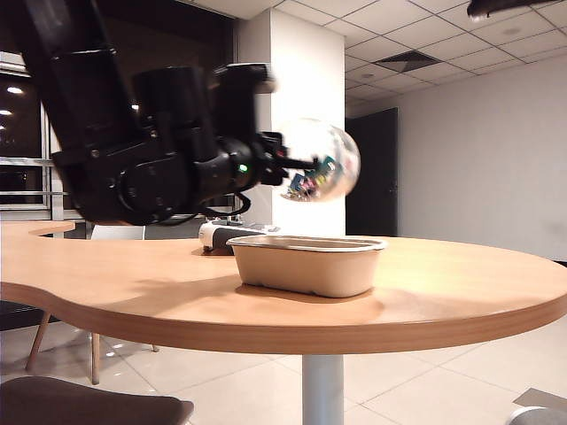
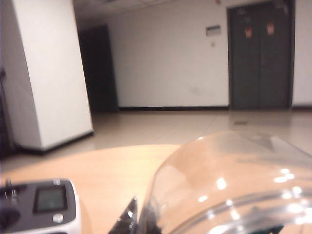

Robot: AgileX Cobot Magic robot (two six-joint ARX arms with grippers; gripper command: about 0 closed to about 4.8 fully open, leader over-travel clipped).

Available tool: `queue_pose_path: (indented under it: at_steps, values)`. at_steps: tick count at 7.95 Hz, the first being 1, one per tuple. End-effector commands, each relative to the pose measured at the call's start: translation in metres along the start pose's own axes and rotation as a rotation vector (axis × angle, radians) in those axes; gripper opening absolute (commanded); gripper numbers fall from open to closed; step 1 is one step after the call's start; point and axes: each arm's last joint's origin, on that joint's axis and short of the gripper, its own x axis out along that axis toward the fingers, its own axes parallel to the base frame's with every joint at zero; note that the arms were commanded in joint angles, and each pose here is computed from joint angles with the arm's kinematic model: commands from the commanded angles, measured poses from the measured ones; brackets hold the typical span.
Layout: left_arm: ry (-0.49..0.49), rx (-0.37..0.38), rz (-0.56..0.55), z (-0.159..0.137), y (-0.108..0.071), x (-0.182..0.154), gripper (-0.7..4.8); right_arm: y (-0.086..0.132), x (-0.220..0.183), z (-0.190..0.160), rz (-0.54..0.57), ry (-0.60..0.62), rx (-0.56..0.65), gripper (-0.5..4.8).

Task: Pick up the box filled with clips, pour some clips from it into the rectangular paper box, and then put the clip box back on the table.

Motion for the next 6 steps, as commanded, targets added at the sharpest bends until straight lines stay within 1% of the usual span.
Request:
queue_pose_path:
  at_steps: [1,2,3,4,5,6]
  values:
    - [-0.022,-0.358,-0.051,0.0026,0.0080,0.0013,-0.06,-0.0002,0.0016,0.0008,0.004,-0.002,-0.002,-0.01]
    - [0.007,-0.362,-0.074,0.0000,0.0069,0.0013,-0.06,-0.0002,0.0016,0.0016,0.004,-0.011,-0.004,-0.01]
    - [0.011,-0.316,-0.106,-0.0003,0.0061,0.0012,-0.06,-0.0002,0.0016,0.0014,0.004,-0.009,-0.003,-0.01]
    - [-0.042,-0.006,-0.103,0.0035,0.0058,0.0012,-0.06,-0.0002,0.0016,0.0015,0.003,-0.009,-0.004,-0.01]
    - [-0.078,0.374,-0.102,0.0054,0.0068,0.0014,-0.06,-0.0002,0.0016,0.0015,0.004,-0.010,-0.004,-0.01]
    - [-0.081,0.453,-0.099,0.0052,0.0070,0.0014,-0.06,-0.0002,0.0016,0.0015,0.004,-0.009,-0.004,-0.01]
